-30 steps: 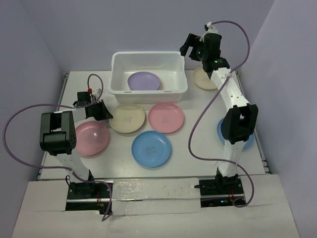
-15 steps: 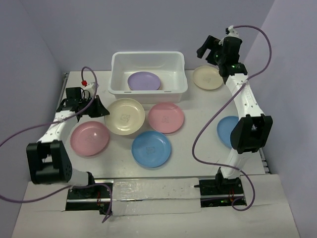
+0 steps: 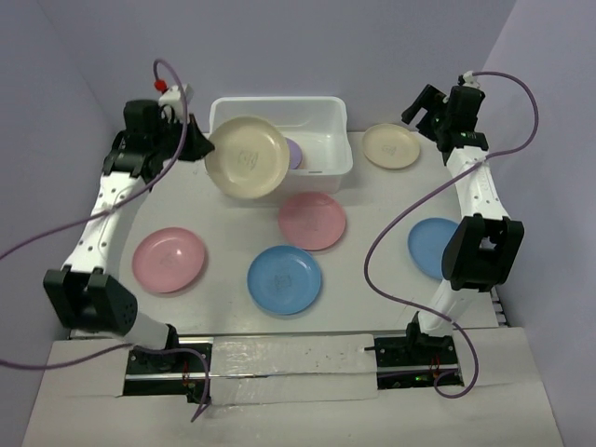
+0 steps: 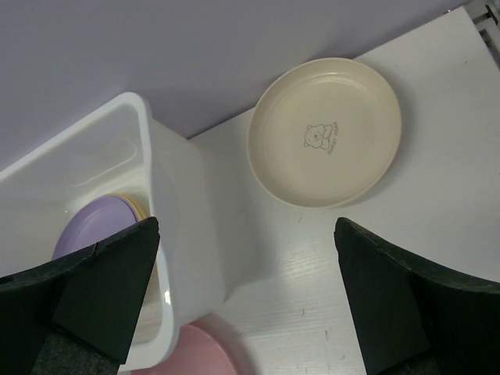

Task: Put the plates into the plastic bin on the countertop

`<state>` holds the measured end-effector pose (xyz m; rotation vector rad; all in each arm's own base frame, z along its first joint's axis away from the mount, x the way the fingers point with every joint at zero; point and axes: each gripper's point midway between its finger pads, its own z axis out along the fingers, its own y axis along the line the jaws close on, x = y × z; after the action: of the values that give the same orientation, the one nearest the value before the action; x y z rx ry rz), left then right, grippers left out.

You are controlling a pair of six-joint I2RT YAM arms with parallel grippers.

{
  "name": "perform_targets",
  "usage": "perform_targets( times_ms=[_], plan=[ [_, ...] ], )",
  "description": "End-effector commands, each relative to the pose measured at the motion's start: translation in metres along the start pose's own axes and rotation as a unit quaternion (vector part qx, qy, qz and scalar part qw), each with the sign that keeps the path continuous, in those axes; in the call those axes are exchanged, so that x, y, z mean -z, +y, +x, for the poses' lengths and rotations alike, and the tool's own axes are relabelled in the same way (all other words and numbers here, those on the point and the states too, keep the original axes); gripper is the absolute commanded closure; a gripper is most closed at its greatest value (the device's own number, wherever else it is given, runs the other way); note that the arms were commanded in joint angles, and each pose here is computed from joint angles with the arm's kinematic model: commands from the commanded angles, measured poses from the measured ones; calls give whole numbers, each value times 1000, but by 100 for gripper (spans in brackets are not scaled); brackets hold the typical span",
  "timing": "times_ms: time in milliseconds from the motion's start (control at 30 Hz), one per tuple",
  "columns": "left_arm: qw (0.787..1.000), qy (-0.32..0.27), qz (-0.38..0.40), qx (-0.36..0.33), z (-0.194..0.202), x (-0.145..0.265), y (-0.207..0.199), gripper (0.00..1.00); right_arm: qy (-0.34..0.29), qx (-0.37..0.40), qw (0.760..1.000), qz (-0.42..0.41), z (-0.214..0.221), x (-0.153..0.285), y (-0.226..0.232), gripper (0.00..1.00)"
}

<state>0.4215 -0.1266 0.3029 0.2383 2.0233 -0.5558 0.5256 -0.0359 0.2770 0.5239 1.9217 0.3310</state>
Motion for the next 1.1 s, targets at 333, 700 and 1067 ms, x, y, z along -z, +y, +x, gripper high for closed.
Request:
perform_targets(
  times_ms=[333,700,1067],
  plan=[
    [973,-102,-195,66,-79,-172,89,100,-22,28,999,28,-16,26,-29,0],
    [976,-59,-201,60,-24,-228,97,84,14,23,997,69,10,4,-64,0],
    [975,-154,-155,27,-117,-177,55,2,67,-21,992,103,44,-50,-92,1]
  ],
)
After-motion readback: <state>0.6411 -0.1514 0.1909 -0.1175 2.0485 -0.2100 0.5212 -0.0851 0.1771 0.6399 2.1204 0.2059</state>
